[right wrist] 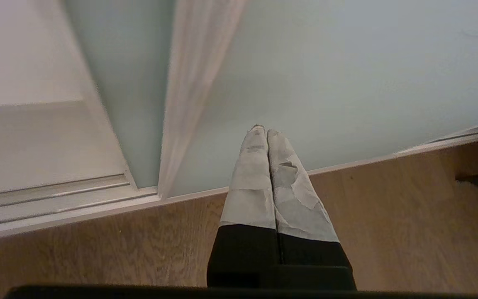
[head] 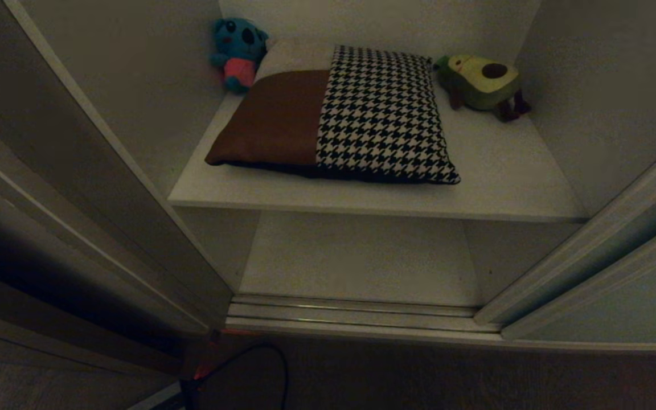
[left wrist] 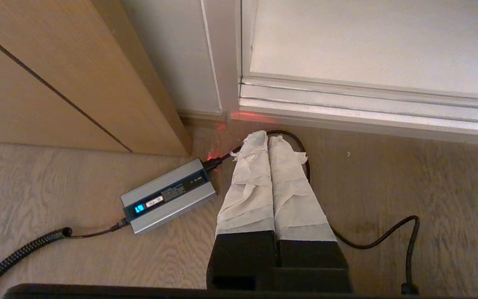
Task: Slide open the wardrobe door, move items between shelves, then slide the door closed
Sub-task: Close the door
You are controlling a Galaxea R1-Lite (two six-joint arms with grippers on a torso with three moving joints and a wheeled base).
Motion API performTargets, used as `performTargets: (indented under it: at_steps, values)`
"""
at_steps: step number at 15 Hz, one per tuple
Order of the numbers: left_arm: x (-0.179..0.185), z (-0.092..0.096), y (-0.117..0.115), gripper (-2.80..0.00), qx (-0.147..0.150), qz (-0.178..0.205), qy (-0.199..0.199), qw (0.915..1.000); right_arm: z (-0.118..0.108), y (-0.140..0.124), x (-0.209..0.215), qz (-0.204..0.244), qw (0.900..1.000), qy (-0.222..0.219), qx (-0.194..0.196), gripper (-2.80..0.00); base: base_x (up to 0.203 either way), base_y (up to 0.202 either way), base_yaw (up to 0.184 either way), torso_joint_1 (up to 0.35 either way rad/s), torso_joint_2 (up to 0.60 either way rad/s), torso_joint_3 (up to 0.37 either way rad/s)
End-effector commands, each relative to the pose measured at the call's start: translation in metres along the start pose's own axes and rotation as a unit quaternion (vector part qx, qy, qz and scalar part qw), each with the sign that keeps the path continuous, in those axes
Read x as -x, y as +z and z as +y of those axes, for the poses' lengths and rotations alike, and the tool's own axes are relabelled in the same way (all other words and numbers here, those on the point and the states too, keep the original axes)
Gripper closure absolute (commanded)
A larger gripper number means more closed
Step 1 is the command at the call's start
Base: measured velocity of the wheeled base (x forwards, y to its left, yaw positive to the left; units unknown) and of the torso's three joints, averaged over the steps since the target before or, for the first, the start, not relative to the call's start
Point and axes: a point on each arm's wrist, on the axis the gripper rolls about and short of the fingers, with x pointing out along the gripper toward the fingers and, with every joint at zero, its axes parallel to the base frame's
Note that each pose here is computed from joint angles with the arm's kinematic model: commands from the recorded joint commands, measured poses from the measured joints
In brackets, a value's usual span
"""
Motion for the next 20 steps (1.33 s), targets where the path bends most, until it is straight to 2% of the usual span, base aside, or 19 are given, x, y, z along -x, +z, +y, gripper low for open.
performTargets:
  at_steps: [1, 10, 16, 20]
  values:
    - [0.000, 0.000, 0.000, 0.00, 0.000, 0.000, 0.000, 1.0000, -0.002, -0.001, -0.012, 0.011, 1.000, 0.000, -0.001, 0.00, 0.000, 0.000, 0.000, 0.000, 0.00, 0.000]
    - [0.000, 0.000, 0.000, 0.00, 0.000, 0.000, 0.000, 1.0000, 0.001, 0.004, -0.034, -0.012, 1.000, 0.026, -0.007, 0.00, 0.000, 0.000, 0.000, 0.000, 0.00, 0.000]
    - [0.000, 0.000, 0.000, 0.00, 0.000, 0.001, 0.000, 1.0000, 0.004, 0.002, -0.037, -0.009, 0.999, 0.038, -0.006, 0.00, 0.000, 0.000, 0.000, 0.000, 0.00, 0.000]
    - [0.000, 0.000, 0.000, 0.00, 0.000, 0.000, 0.000, 1.0000, 0.004, 0.010, -0.047, -0.046, 0.998, 0.039, -0.001, 0.00, 0.000, 0.000, 0.000, 0.000, 0.00, 0.000]
